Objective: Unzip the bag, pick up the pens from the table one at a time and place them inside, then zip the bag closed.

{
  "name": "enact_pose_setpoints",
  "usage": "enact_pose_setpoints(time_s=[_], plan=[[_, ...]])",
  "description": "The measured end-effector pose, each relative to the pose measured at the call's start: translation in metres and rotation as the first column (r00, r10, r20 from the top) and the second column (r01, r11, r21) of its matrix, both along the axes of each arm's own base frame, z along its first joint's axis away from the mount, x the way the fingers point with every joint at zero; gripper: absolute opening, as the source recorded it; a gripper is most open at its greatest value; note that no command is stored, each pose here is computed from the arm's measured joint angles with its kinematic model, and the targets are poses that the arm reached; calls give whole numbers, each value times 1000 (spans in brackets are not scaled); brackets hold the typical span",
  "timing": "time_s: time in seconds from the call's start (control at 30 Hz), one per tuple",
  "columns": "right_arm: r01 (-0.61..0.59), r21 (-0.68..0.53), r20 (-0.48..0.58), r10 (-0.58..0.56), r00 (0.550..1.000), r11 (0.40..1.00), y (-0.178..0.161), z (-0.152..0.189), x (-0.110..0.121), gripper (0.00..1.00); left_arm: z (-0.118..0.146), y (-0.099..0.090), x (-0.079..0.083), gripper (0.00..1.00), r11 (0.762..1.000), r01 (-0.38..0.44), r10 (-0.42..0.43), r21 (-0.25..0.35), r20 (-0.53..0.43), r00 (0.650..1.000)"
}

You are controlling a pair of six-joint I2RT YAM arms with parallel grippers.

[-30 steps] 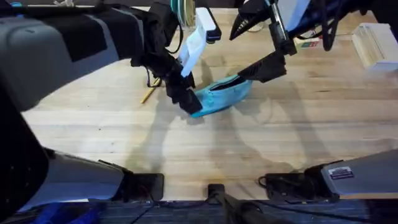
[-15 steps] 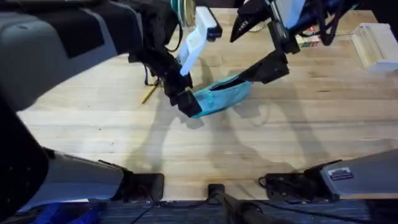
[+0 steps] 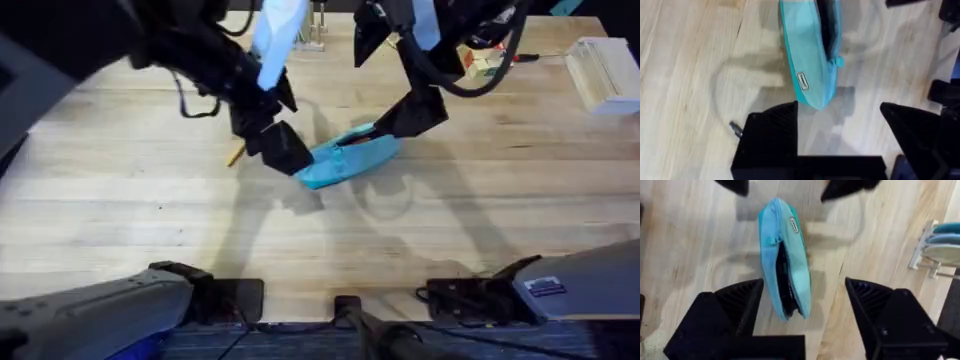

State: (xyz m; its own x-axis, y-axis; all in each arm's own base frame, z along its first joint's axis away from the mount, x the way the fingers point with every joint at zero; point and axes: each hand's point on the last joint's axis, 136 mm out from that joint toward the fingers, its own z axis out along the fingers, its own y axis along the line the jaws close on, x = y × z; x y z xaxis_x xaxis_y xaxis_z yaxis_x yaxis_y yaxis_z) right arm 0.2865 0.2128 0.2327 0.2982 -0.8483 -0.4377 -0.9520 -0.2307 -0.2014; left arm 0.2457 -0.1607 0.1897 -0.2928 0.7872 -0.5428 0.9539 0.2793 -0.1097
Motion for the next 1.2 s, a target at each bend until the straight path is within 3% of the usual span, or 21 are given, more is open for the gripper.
enact_pose_setpoints(time_s=[0.5,0.53,0.57,0.73,0.77,1.2], plan=[[19,-23,7,-19,1000,1000,-4,-2,3,995,42,40,-20,993,991,-130,132,-26,101,986],[18,-24,7,-18,1000,1000,-4,-2,3,957,43,40,-21,993,991,-133,136,-28,107,985],[20,-24,7,-19,1000,1000,-4,-2,3,846,44,41,-21,993,990,-135,138,-30,114,984],[24,-29,8,-24,1000,999,-5,-2,3,105,47,42,-24,993,990,-136,139,-32,122,983],[24,-29,8,-23,1000,999,-5,-2,3,49,47,42,-25,993,990,-136,139,-31,120,983],[-9,-93,-113,-2,994,996,-7,-32,-3,31,46,42,-26,993,990,-137,140,-26,115,984]])
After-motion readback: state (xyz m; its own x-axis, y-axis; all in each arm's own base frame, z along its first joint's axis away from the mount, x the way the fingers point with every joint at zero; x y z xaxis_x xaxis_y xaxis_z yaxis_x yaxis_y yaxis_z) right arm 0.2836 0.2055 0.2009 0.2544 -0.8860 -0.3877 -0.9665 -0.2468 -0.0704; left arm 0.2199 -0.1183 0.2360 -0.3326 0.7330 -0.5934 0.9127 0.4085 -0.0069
